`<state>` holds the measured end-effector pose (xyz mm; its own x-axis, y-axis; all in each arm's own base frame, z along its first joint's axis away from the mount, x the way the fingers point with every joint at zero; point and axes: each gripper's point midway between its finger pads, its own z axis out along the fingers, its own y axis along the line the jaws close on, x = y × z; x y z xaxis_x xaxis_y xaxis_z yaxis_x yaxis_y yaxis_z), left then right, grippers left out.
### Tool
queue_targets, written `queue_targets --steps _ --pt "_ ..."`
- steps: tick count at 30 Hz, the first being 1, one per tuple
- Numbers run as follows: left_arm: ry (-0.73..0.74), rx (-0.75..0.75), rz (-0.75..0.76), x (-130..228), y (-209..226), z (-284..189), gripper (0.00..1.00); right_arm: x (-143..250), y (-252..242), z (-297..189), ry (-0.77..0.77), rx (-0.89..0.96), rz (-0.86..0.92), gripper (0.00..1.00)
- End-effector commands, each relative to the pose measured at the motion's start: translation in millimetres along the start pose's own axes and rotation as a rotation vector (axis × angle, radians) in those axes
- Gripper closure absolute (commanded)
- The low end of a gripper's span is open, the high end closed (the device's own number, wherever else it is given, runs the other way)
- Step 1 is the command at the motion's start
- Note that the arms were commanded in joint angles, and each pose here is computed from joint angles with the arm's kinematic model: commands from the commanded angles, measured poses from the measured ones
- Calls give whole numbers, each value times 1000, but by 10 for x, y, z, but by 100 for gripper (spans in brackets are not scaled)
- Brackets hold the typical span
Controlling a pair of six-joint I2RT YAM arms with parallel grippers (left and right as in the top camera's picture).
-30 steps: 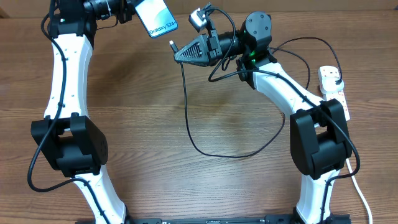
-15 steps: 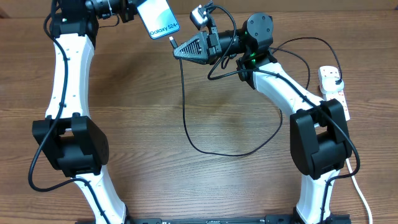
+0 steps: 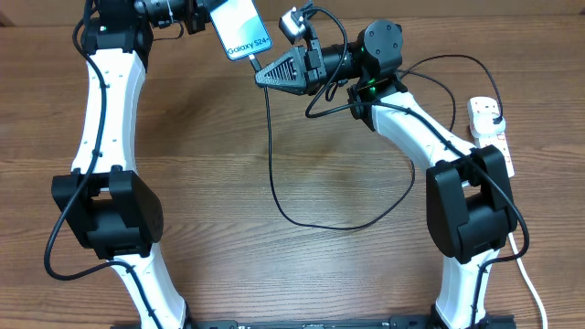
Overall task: Plug charger to phone and switch on socket
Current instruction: 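Push the connector into the phone's bottom port with the right gripper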
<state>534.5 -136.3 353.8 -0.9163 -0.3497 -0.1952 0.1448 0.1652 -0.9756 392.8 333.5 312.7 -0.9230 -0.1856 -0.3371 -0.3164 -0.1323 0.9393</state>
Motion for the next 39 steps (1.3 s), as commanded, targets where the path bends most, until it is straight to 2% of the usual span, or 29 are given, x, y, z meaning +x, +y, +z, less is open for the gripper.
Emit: queue_targets --steps 1,12,39 --pt "56 48 52 154 -315 -25 96 -40 53 14 -11 -6 -17 96" --pt "85 63 54 204 -337 -35 96 -41 54 14 -11 -6 -21 96" --pt "50 47 52 132 -302 -67 96 -75 60 10 -31 -8 -25 96"
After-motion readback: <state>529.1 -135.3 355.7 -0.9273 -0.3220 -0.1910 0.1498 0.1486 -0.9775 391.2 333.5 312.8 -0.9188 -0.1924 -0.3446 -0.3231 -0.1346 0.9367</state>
